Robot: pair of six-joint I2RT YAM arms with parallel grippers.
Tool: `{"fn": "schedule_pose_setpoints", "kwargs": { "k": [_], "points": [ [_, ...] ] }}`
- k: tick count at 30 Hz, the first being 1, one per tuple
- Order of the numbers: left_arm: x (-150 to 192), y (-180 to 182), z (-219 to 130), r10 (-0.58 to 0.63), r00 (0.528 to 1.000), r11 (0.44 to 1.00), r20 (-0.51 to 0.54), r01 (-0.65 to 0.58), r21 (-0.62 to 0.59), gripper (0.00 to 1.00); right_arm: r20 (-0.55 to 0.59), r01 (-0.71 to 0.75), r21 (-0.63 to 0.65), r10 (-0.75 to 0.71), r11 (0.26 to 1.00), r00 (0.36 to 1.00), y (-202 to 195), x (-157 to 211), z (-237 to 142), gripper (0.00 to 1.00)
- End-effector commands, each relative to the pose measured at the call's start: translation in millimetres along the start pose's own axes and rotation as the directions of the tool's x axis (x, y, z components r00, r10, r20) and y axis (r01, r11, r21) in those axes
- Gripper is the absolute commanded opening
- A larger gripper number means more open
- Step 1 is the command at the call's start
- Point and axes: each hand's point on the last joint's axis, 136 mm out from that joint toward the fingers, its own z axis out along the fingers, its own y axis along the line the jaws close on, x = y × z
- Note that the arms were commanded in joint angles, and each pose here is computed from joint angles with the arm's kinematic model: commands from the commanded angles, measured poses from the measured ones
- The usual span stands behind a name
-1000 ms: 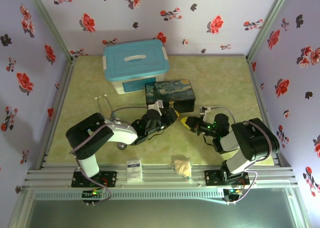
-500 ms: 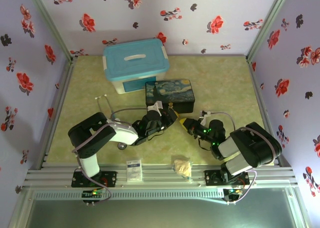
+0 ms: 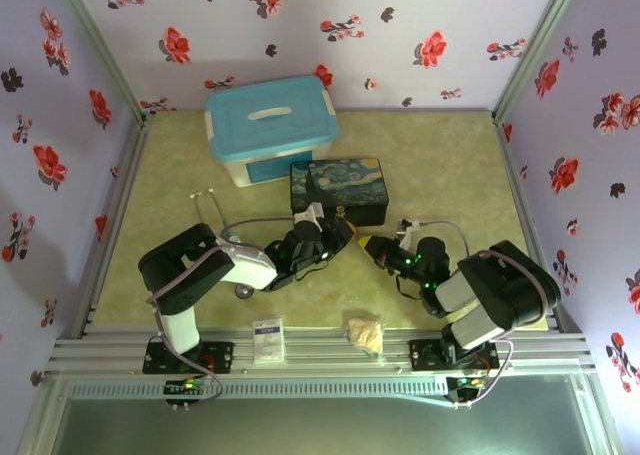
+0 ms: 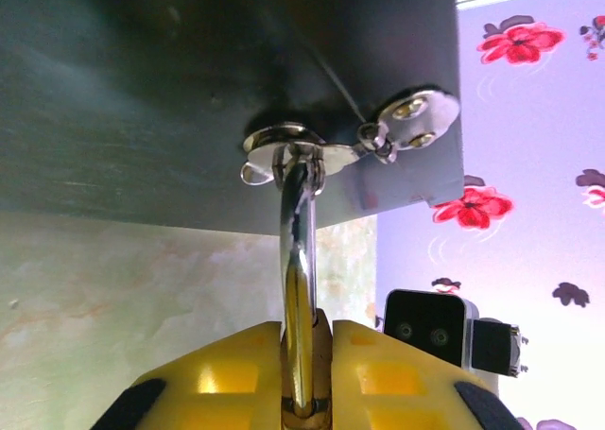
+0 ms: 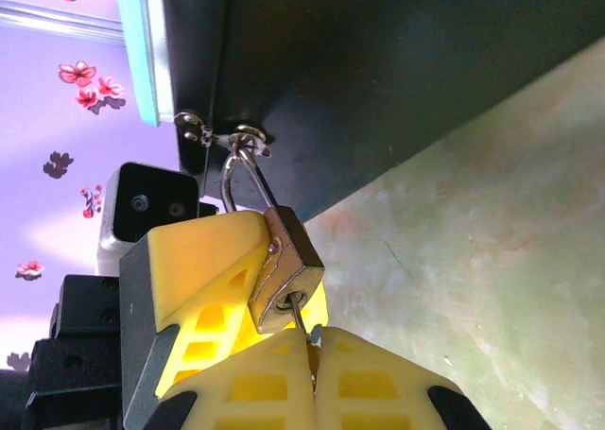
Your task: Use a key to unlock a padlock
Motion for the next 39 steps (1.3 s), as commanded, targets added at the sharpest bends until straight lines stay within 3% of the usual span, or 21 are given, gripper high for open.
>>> {"fn": "schedule_pose_setpoints", "kwargs": {
  "k": [1, 12, 19, 24, 27, 30, 39],
  "points": [
    [20, -31, -1, 0.001, 0.997, 0.993, -0.075, 0.008, 0.115, 0.0, 0.025, 0.159, -0.119, -0.157, 0.98, 0.987, 36, -7, -1, 0.0],
    [23, -29, 2, -0.036, 0.996, 0.988, -0.086, 0.048, 0.144, 0.0, -0.04, 0.172, -0.252, -0.188, 0.952, 0.981, 73, -13, -7, 0.0],
    [27, -31, 3, -0.036, 0.994, 0.988, -0.105, 0.052, 0.148, 0.0, -0.079, 0.119, -0.21, -0.138, 0.97, 0.987, 52, -23, -5, 0.0],
    [28, -28, 2, -0.043, 0.993, 0.988, -0.11, 0.059, 0.143, 0.0, -0.057, 0.128, -0.22, -0.144, 0.967, 0.988, 58, -31, -2, 0.0],
    [29, -26, 2, -0.041, 0.993, 0.989, -0.109, 0.056, 0.139, 0.0, -0.057, 0.117, -0.229, -0.133, 0.967, 0.989, 62, -35, -1, 0.21],
    [25, -23, 1, -0.039, 0.995, 0.99, -0.092, 0.051, 0.13, 0.0, -0.05, 0.114, -0.226, -0.128, 0.967, 0.99, 62, -34, -4, 0.28],
    [15, -15, 3, -0.035, 0.997, 0.994, -0.062, 0.042, 0.104, 0.0, -0.071, 0.086, -0.173, -0.099, 0.981, 0.993, 38, -18, -12, 0.19]
  ]
}}
